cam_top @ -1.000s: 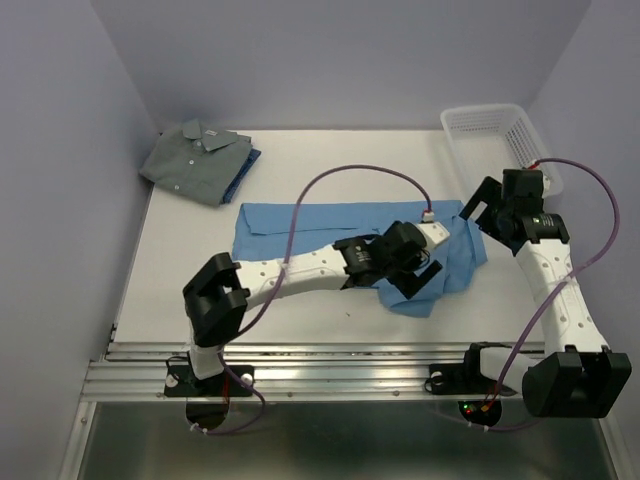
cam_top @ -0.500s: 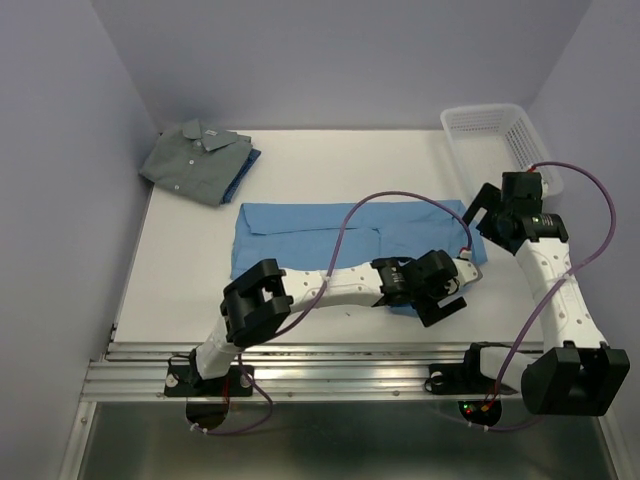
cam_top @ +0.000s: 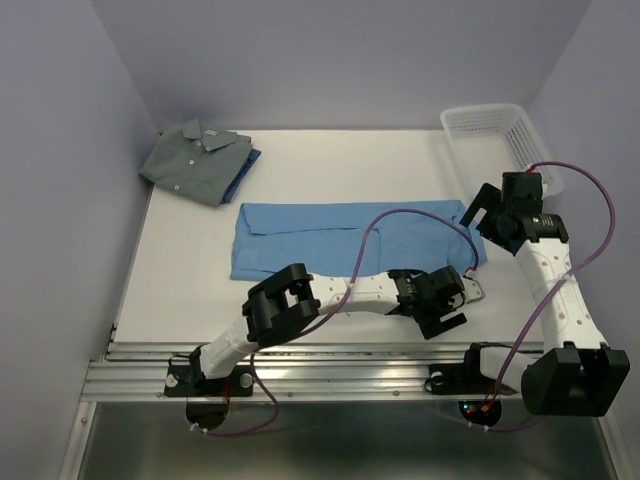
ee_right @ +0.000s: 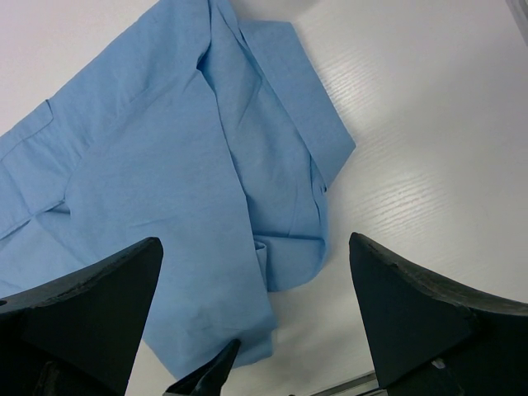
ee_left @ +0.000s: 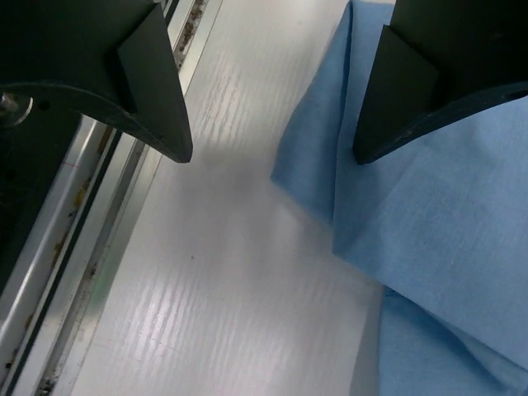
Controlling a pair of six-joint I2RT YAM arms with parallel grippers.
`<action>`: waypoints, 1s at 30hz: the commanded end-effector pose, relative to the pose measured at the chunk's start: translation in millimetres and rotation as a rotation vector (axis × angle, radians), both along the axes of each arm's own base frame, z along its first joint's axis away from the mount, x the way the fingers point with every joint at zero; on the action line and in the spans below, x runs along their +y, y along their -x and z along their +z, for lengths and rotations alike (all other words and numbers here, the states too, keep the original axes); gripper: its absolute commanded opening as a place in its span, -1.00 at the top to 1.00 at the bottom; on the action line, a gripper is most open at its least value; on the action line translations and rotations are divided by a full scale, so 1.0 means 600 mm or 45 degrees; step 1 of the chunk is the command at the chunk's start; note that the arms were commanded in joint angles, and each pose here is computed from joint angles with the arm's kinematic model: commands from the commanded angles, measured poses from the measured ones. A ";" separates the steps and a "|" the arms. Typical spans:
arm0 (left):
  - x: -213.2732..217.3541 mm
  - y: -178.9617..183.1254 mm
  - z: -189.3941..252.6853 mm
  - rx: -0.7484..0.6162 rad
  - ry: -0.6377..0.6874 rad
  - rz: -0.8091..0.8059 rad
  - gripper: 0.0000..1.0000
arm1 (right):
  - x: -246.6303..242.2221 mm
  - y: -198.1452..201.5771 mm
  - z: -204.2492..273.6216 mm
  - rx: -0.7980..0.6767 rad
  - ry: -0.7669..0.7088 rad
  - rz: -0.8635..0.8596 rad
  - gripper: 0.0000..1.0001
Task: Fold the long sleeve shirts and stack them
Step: Fold the shirt
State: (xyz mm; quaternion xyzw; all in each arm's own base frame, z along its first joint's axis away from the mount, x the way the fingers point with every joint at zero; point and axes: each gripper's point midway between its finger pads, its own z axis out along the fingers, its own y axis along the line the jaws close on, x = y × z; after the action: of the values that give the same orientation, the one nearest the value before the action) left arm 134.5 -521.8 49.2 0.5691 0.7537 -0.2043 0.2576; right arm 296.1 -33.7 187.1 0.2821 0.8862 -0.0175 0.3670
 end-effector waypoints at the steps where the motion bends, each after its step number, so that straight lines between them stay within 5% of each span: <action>1: -0.003 -0.025 -0.025 -0.081 -0.072 0.079 -0.78 | -0.001 0.002 0.012 -0.039 0.005 0.012 -1.00; 8: 0.017 -0.063 -0.058 -0.195 -0.167 0.211 -0.52 | -0.001 0.009 0.008 -0.037 0.006 0.013 -1.00; 11: 0.017 -0.064 -0.058 -0.197 -0.167 0.218 0.18 | -0.001 0.012 0.008 -0.041 0.006 0.013 -1.00; 12: 0.017 -0.066 -0.054 -0.206 -0.163 0.224 0.76 | -0.002 0.013 0.008 -0.043 0.009 0.010 -1.00; 13: 0.017 -0.069 -0.049 -0.208 -0.152 0.251 1.00 | -0.002 0.013 0.009 -0.044 0.012 0.010 -1.00; 23: -0.002 -0.111 0.113 -0.253 0.133 0.395 1.00 | -0.002 0.014 0.010 -0.052 0.012 0.009 -1.00; 30: 0.057 -0.190 0.230 -0.001 0.400 0.515 1.00 | -0.004 0.010 0.021 -0.087 0.013 -0.003 -1.00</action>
State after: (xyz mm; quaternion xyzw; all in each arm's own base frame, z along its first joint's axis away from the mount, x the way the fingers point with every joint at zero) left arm 208.8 -508.7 96.2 0.4431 0.8126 -0.1656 0.3404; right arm 287.0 -32.2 187.6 0.2793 0.8845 -0.0134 0.3735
